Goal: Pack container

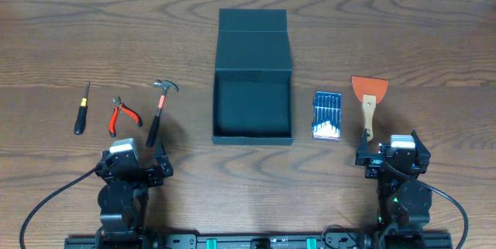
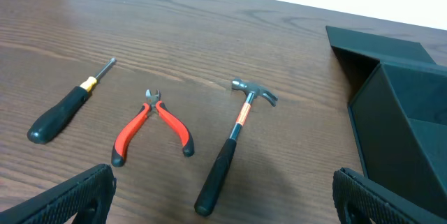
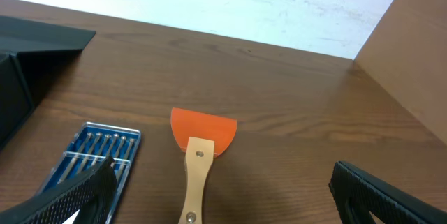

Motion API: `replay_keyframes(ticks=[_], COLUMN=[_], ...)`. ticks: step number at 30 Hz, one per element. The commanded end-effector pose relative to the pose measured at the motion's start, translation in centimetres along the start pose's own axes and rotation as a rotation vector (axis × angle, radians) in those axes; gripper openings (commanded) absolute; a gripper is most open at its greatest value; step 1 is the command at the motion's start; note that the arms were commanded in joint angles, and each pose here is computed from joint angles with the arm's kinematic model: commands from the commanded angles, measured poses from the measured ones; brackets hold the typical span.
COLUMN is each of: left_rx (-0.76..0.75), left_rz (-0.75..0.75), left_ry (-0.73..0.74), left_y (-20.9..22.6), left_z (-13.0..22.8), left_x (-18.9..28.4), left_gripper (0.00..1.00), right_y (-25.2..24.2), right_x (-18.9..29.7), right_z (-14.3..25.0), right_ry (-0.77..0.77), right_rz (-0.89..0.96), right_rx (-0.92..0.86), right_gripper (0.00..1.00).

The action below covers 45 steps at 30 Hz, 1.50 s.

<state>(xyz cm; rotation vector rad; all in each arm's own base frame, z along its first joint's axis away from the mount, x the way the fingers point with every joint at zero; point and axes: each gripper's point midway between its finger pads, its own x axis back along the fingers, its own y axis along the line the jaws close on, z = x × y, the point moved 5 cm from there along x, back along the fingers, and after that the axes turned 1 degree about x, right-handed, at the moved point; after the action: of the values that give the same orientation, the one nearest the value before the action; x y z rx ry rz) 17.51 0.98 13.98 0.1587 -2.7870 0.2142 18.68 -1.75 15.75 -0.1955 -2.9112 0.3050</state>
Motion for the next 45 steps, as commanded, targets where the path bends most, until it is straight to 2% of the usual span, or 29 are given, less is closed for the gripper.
replay_keyframes(ticks=[1, 23, 25, 27, 31, 34, 36, 41, 45], left_rx=[0.013, 0.014, 0.018, 0.067, 0.116, 0.198, 0.236, 0.296, 0.359], left_rz=[-0.008, -0.007, 0.001, 0.067, 0.164, 0.184, 0.186, 0.186, 0.173], left_ry=[0.011, 0.003, -0.006, 0.03, 0.049, 0.036, 0.028, 0.03, 0.068], left_y=[0.2, 0.2, 0.1, -0.7, -1.9, -2.2, -2.2, -2.4, -2.8], left_z=[0.7, 0.5, 0.4, 0.9, 1.0, 0.5, 0.2, -0.9, -3.5], left_x=[-0.3, -0.3, -0.3, -0.3, -0.1, -0.1, 0.0, 0.4, 0.8], left_gripper=[0.98, 0.98, 0.98, 0.98, 0.98, 0.98, 0.98, 0.98, 0.98], right_y=[-0.1, -0.1, 0.5, 1.9, 3.7, 4.1, 3.6, 2.6, 2.1], right_x=[0.0, 0.0, 0.0, 0.2, 0.6, 0.8, 0.6, 0.1, 0.1], right_z=[0.0, 0.0, -0.1, -0.2, -0.6, -0.7, -0.7, -0.9, -2.4], right_ry=[-0.003, -0.003, -0.014, -0.026, -0.019, 0.015, 0.025, 0.004, -0.014], right_rz=[0.005, 0.005, -0.046, -0.158, -0.32, -0.357, -0.317, -0.231, -0.216], right_rx=[0.005, 0.005, 0.002, -0.053, -0.275, -0.481, -0.567, -0.576, -0.541], right_gripper=[0.99, 0.99, 0.99, 0.99, 0.99, 0.99, 0.99, 0.99, 0.99])
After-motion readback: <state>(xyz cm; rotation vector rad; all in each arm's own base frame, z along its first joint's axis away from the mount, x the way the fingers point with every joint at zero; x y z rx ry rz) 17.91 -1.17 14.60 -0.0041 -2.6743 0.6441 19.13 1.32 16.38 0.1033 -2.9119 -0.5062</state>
